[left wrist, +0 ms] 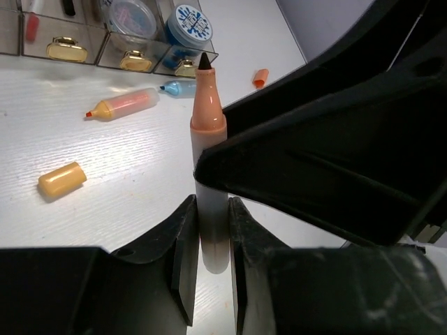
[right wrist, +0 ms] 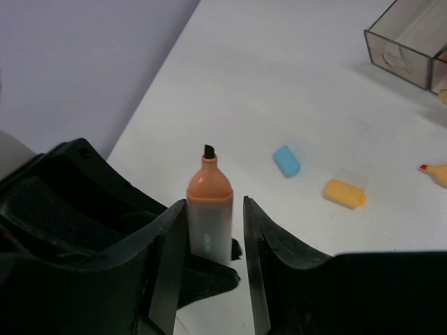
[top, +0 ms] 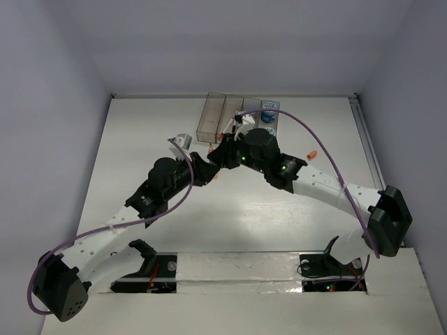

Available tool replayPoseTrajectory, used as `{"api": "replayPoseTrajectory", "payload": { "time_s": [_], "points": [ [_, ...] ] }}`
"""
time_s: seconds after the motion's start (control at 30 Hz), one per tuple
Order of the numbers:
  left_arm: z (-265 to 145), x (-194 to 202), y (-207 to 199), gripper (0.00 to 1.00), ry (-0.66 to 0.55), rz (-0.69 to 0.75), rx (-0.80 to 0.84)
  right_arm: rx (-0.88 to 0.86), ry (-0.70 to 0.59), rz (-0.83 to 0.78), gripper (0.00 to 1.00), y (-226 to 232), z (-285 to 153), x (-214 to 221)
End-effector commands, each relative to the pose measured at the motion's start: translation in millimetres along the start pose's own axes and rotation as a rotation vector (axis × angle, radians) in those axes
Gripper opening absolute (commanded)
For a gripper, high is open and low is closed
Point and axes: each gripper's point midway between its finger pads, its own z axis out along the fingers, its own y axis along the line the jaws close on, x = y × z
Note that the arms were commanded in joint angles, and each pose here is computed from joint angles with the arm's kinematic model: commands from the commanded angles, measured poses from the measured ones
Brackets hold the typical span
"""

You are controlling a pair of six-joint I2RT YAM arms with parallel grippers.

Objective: Sort the stationery into containers
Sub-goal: Pick up the pen from the center of the board, then pick up the pen cap from the center of the board.

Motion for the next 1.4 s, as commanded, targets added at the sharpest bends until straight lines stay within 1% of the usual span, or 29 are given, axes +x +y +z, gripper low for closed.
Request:
{"api": "replayPoseTrajectory", "payload": {
  "time_s": [0.0, 0.03, 0.07, 0.1, 0.17, 0.2, 0.23, 0.27, 0.3, 0.33, 0.37, 0.4, 0.43, 0.5, 0.53, 0.57, 0.6, 0.67, 0.7, 0.77, 0.8, 0.83, 0.93, 0.97, 1.07, 1.13, 1.37],
  "points": [
    [-13, -25, -15, 0.00, -0.079, 0.052, 0.042, -0.023, -0.062, -0.001, 0.45, 12, -12, -18],
    [-15, -23, -14, 0.00, -0.067, 0.056, 0.033, -0.021, -0.071, 0.003, 0.51, 9, -16, -23],
    [-22, -30, -20, 0.00, -0.086, 0.065, 0.050, -0.015, -0.084, 0.010, 0.57, 4, -19, -28],
    [-25, -30, -24, 0.00, -0.082, 0.075, 0.069, -0.015, -0.097, 0.014, 0.68, 2, -23, -32],
    [-33, -34, -32, 0.00, -0.076, 0.098, 0.091, -0.023, -0.142, 0.020, 0.77, -2, -37, -45],
    [-35, -34, -36, 0.00, -0.062, 0.129, 0.109, -0.005, -0.169, 0.027, 0.82, -11, -44, -55],
    [-37, -29, -35, 0.00, -0.029, 0.142, 0.102, 0.005, -0.192, 0.031, 0.84, -18, -54, -60],
    [-38, -35, -42, 0.00, -0.027, 0.162, 0.117, 0.026, -0.201, 0.037, 0.87, -27, -60, -62],
    [-40, -32, -47, 0.00, 0.000, 0.179, 0.145, 0.081, -0.229, 0.052, 0.91, -50, -66, -72],
    [-41, -32, -50, 0.00, 0.011, 0.214, 0.160, 0.136, -0.249, 0.064, 0.92, -68, -71, -77],
    [-43, -36, -57, 0.00, 0.014, 0.236, 0.184, 0.204, -0.234, 0.084, 0.93, -93, -77, -68],
    [-46, -32, -59, 0.00, 0.041, 0.252, 0.200, 0.259, -0.237, 0.112, 0.93, -113, -81, -67],
    [-47, -31, -58, 0.00, 0.054, 0.291, 0.202, 0.358, -0.256, 0.147, 0.93, -151, -91, -72],
    [-51, -37, -64, 0.00, 0.054, 0.333, 0.219, 0.494, -0.221, 0.198, 0.93, -199, -102, -50],
    [-53, -35, -63, 0.00, 0.064, 0.369, 0.220, 0.587, -0.240, 0.232, 0.92, -232, -116, -49],
    [-55, -38, -66, 0.00, 0.059, 0.386, 0.229, 0.639, -0.243, 0.249, 0.92, -249, -123, -45],
    [-56, -37, -66, 0.00, 0.061, 0.401, 0.238, 0.703, -0.223, 0.270, 0.91, -271, -128, -32],
    [-56, -34, -62, 0.00, 0.059, 0.419, 0.232, 0.808, -0.229, 0.313, 0.89, -309, -145, -26],
    [-55, -34, -58, 0.00, 0.052, 0.419, 0.220, 0.850, -0.205, 0.327, 0.87, -325, -147, -17],
    [-54, -26, -50, 0.00, 0.057, 0.414, 0.203, 0.945, -0.216, 0.343, 0.86, -351, -161, -14],
    [-53, -25, -45, 0.00, 0.055, 0.412, 0.180, 0.972, -0.214, 0.344, 0.82, -359, -164, -13],
    [-53, -23, -40, 0.00, 0.063, 0.409, 0.159, 1.015, -0.205, 0.349, 0.81, -371, -167, -9],
    [-57, -27, -37, 0.00, 0.038, 0.409, 0.140, 1.070, -0.208, 0.363, 0.80, -391, -174, -10],
    [-59, -29, -39, 0.00, 0.028, 0.411, 0.146, 1.088, -0.184, 0.379, 0.80, -401, -171, -7],
    [-60, -29, -39, 0.00, 0.025, 0.409, 0.144, 1.106, -0.145, 0.434, 0.80, -421, -167, 1],
    [-61, -30, -39, 0.00, 0.019, 0.408, 0.138, 1.091, -0.135, 0.461, 0.78, -426, -162, 4],
    [-64, -32, -42, 0.00, 0.009, 0.410, 0.148, 1.094, -0.115, 0.488, 0.74, -442, -149, 2]
  ]
}}
